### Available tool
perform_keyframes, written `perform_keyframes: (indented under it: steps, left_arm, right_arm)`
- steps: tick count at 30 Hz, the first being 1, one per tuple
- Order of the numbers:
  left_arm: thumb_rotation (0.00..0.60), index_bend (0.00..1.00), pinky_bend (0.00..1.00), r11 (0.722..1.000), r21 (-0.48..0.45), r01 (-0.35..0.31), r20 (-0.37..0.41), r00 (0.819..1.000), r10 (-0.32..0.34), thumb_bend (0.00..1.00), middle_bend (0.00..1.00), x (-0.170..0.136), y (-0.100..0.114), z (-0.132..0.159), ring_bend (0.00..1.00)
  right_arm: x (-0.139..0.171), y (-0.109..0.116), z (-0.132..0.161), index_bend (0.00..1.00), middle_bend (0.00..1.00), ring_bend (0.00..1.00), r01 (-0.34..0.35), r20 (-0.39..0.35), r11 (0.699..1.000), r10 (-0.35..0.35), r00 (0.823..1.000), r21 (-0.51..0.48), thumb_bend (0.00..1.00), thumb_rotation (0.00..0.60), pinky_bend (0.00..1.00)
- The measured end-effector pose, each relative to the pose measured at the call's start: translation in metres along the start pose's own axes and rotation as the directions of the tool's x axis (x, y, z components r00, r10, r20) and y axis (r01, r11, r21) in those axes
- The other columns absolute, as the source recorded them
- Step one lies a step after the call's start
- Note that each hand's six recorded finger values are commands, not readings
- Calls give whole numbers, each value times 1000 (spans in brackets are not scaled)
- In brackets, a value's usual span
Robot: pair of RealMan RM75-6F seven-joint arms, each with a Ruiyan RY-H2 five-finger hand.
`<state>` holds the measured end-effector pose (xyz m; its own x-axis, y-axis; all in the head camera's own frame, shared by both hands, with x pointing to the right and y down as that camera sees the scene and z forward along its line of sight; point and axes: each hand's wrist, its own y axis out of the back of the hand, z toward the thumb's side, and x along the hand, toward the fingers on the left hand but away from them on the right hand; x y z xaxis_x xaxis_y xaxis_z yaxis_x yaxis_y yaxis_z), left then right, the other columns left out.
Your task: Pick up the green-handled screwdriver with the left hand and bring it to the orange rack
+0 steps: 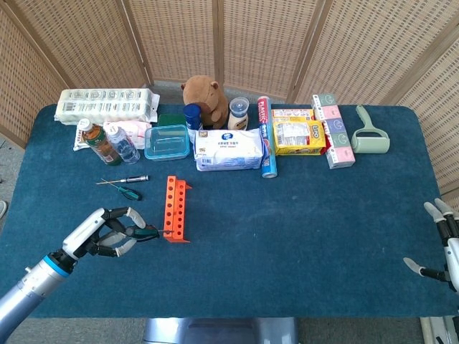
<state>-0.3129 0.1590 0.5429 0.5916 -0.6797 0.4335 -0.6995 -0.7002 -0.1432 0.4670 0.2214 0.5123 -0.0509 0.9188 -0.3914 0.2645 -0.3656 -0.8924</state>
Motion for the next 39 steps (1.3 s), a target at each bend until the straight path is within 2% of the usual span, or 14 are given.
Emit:
perform_keyframes:
  steps: [15,24,39]
  left_arm:
    - [600,560,950,1000,-1,-6,4,1000,6,416,998,-3,2,2,960]
    - [600,559,950,1000,-10,-7,40,999,7,416,998,-9,4,14,959]
    - [600,559,950,1000,-9,-3,19,1000,3,415,999,-11,5,7,959]
  right_arm:
    - [0,0,0,59,0,0,0,0,1000,0,1000,-1,35,600,0]
    - [0,0,1,59,0,0,1,-1,1000,-1,1000,-2,34,600,0]
    - [0,0,1,59,0,0,0,-2,1000,0,1000,-1,34,600,0]
